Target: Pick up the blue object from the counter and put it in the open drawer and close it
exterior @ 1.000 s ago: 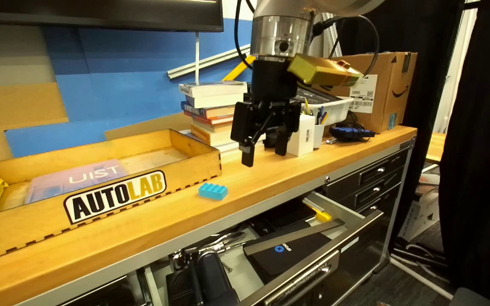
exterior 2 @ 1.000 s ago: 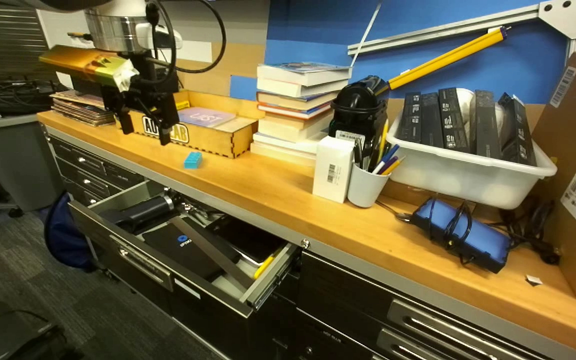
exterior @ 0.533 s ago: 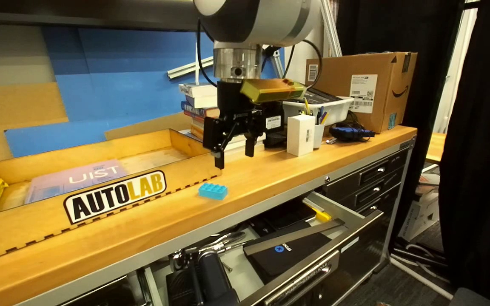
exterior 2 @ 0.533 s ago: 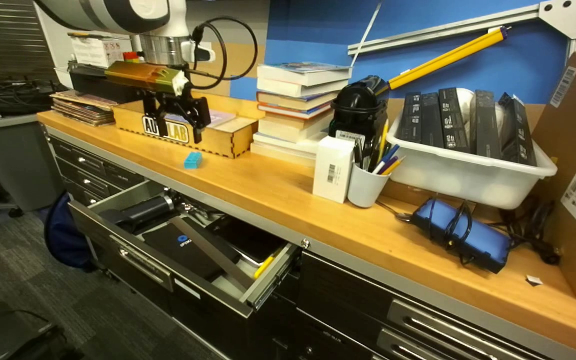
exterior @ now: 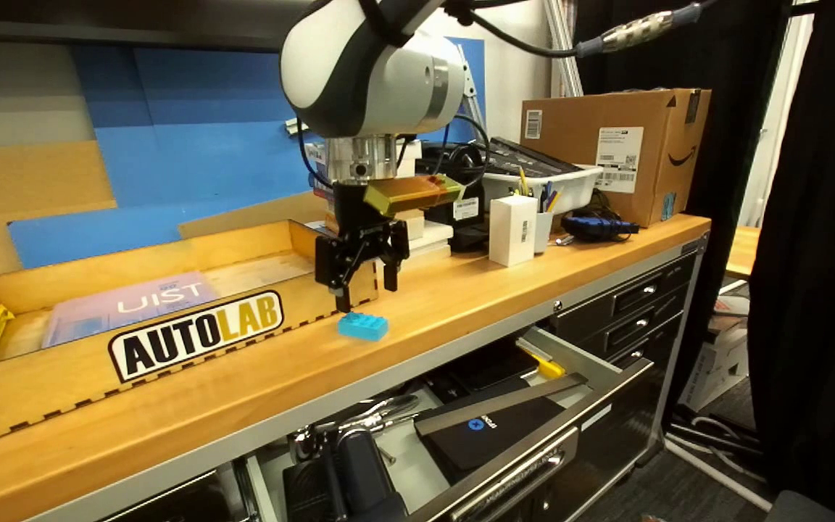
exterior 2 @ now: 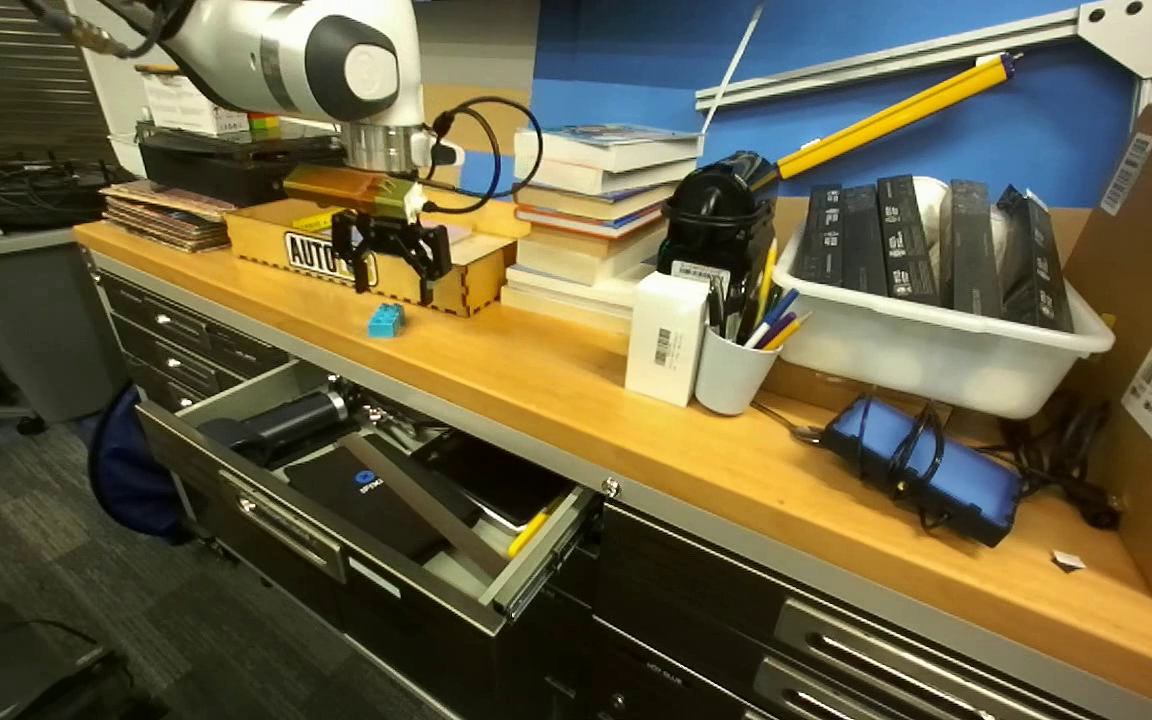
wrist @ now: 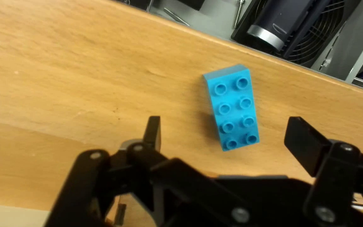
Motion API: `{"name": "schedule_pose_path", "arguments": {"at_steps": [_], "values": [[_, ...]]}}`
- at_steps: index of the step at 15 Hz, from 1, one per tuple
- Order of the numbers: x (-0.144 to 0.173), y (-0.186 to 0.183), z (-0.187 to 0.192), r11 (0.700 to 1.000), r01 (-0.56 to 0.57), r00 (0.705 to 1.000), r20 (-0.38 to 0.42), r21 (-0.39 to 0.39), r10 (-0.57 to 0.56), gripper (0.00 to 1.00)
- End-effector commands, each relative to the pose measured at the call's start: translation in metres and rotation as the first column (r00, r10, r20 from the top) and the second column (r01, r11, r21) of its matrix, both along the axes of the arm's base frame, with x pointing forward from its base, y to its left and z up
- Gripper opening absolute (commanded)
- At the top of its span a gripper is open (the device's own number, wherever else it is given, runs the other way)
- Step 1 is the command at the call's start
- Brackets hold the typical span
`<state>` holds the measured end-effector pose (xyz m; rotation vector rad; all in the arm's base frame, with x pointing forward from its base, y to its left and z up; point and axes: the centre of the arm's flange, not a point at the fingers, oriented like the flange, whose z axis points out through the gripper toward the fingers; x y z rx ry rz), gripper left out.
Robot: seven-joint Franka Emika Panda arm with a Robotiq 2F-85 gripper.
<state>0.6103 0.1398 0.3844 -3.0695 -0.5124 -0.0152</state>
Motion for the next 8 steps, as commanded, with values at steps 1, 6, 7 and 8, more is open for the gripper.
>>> {"name": "schedule_pose_path", "arguments": {"at_steps": [1, 6, 7, 8], "values": [[0.017, 0.015, -0.006, 0.999, -0.054, 0.998, -0.045, 0.003, 0.054, 1.00], [0.004, 0.033, -0.028, 0.997, -0.067, 0.997, -0.028, -0.047, 0.066, 0.75], [0.003, 0.035, -0.031, 0.996, -0.054, 0.999, -0.001, -0.071, 0.054, 0.73], [0.002, 0.037, -0.032, 0.995, -0.045, 0.999, 0.021, -0.092, 0.047, 0.66]]}}
